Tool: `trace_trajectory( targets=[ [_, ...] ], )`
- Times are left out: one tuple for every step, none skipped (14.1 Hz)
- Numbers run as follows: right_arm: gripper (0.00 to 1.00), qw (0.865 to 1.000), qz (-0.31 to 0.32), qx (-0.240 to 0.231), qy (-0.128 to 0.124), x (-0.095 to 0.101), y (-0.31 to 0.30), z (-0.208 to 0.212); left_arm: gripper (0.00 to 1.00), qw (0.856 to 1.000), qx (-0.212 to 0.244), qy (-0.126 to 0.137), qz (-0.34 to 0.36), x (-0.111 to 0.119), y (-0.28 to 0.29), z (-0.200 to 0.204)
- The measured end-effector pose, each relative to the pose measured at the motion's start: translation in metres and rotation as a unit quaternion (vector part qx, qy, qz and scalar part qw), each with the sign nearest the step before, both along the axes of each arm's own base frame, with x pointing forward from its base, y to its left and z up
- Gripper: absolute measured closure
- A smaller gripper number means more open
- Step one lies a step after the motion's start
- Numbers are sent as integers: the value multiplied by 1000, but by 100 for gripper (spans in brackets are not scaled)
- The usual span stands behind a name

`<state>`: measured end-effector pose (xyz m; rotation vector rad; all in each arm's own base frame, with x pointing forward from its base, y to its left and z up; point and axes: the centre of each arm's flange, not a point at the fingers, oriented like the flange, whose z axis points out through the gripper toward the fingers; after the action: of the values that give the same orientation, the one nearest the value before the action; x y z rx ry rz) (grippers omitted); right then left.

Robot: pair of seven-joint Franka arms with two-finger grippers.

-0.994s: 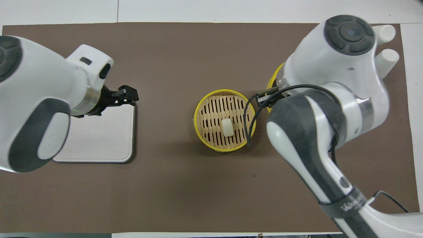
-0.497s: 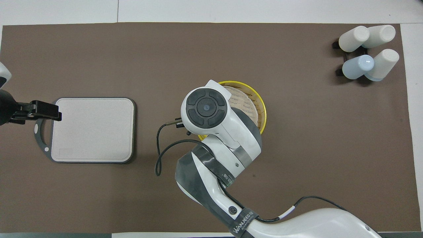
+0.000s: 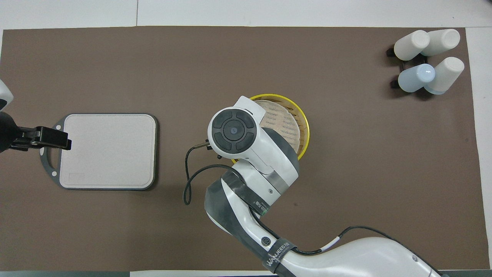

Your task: Place bun in steamer

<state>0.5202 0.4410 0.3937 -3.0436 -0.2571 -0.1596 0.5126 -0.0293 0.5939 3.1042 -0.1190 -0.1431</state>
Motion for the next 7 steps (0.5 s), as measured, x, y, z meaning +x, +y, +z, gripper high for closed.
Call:
trace_trajectory(
  targets=[
    [92, 1000, -2, 2, -1, -2, 2, -2, 0, 1000, 0, 2, 2, 3, 3, -4],
    [92, 1000, -2, 2, -1, -4, 3, -4, 0, 1000, 1, 3, 3, 7, 5, -8],
    [92, 1000, -2, 3, -2, -4, 3, -6, 0, 1000, 1, 4, 4, 12, 6, -12],
    [92, 1000, -2, 4, -3, -4, 3, -7, 0, 1000, 2, 4, 4, 15, 6, -14],
    [92, 1000, -2, 5, -4, -5, 3, -8, 0, 1000, 2, 4, 3, 18, 5, -14],
    [92, 1000, -1, 8, -7, -5, 2, -10, 0, 1000, 2, 2, 2, 19, 4, -12],
    [92, 1000, -1, 11, -12, -7, 2, -15, 0, 1000, 3, -3, 2, 20, 4, -7]
  ],
)
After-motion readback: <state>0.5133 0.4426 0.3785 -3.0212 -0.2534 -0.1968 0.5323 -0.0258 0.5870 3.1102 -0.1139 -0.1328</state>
